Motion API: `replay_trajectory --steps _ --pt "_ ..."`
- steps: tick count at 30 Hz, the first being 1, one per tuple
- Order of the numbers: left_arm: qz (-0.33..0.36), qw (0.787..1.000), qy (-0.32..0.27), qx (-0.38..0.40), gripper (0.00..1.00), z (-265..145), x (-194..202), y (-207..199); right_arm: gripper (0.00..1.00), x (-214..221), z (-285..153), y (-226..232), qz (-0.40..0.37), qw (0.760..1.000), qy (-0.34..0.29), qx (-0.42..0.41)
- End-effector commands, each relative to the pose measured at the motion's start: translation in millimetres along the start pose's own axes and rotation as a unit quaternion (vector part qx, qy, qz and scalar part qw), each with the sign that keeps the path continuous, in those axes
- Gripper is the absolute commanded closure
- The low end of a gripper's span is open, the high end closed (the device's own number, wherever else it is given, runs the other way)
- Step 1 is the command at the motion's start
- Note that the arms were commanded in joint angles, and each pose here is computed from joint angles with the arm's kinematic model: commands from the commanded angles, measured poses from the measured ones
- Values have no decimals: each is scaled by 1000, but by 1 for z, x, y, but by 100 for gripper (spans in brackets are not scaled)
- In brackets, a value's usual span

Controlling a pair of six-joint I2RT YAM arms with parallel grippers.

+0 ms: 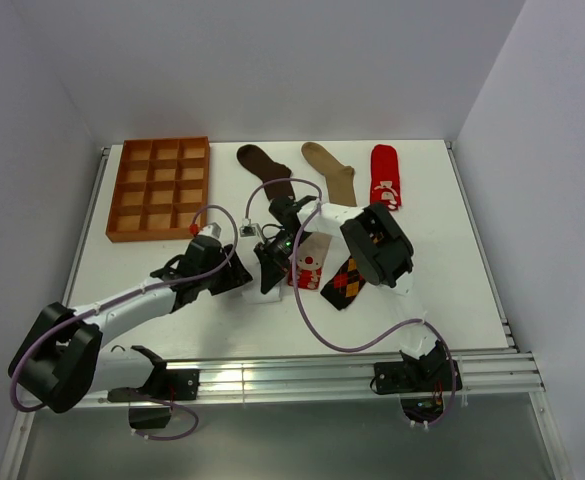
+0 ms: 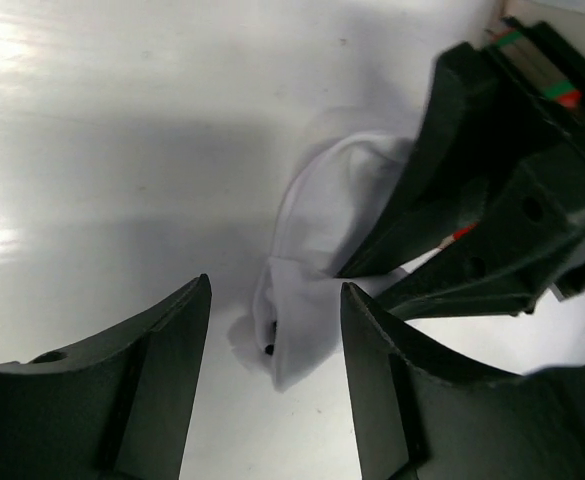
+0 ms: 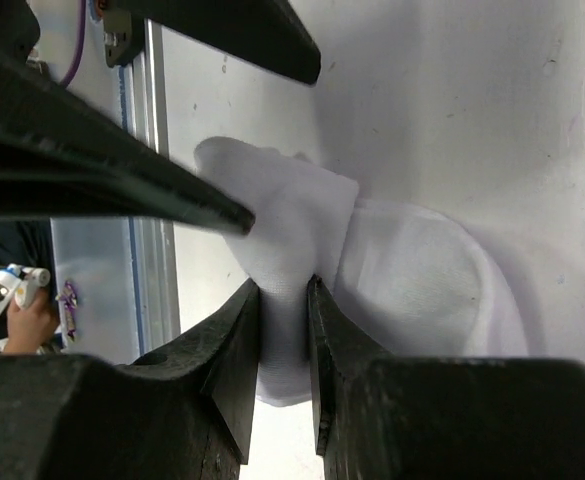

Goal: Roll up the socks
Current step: Roll the sock at the center of the board.

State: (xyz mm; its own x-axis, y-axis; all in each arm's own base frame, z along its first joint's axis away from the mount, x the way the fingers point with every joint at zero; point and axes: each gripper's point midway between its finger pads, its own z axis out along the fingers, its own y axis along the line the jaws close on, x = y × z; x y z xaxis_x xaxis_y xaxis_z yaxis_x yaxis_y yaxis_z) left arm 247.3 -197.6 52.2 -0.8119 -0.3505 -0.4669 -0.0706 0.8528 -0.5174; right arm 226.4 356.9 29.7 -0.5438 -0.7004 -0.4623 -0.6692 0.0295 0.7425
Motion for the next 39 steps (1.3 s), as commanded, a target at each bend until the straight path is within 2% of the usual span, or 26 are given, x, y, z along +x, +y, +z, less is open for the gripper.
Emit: replay_trajectory --steps 1,7,9,17,28,34,39 --pt "26 996 -36 83 40 -3 -14 -32 87 24 4 -29 29 998 43 47" --pt "37 997 -4 66 44 13 1 -24 87 23 3 -31 27 998 45 47" --pt "39 998 -14 46 44 19 -4 -19 87 21 3 -32 25 998 41 51" --pt "58 996 -41 48 42 41 -24 -31 88 25 3 -33 27 997 46 53" --pt "84 995 1 46 49 72 -16 -26 88 25 3 -33 25 997 47 56" --pt "75 995 34 63 69 80 0 -26 88 25 3 -34 25 997 48 56" --pt "60 995 38 69 99 80 0 -29 88 25 2 -34 26 997 48 58"
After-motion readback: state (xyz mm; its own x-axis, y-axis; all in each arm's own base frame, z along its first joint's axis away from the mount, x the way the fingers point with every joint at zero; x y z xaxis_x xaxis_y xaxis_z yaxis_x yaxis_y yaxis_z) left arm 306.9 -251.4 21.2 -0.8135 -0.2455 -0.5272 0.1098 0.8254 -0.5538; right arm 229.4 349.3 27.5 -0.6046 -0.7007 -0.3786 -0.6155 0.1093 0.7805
